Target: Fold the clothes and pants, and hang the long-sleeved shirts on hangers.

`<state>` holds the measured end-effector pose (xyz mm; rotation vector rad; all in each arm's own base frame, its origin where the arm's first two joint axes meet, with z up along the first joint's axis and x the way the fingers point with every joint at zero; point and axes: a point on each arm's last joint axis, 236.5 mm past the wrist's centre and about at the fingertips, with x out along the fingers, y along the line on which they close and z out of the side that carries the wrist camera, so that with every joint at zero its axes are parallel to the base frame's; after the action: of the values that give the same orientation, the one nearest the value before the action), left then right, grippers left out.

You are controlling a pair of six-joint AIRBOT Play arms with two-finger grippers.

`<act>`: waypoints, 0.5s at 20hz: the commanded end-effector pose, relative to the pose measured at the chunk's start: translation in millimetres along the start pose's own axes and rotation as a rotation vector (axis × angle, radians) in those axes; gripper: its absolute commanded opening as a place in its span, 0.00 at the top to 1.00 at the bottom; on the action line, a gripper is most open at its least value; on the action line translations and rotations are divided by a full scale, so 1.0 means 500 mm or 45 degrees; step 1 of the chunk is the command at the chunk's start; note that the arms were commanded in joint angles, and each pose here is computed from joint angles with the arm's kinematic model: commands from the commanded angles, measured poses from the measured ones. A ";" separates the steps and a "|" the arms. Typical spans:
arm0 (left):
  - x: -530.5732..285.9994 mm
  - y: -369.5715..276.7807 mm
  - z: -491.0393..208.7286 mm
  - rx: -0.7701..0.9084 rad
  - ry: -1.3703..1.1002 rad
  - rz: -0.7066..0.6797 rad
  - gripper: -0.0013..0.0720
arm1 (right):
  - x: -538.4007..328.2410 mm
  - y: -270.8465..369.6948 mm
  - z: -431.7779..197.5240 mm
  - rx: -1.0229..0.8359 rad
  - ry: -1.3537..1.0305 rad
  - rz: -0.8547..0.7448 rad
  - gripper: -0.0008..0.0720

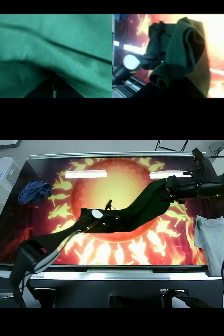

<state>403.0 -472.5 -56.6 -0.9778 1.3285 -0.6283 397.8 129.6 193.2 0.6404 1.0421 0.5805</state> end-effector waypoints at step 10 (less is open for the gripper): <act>-0.377 0.075 0.272 0.387 -0.220 0.383 0.95 | 0.198 0.084 0.051 0.183 0.010 0.359 0.93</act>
<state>471.5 -394.9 -10.4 -0.8660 1.1696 -0.6704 435.0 177.9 183.5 0.8307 1.0286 0.6813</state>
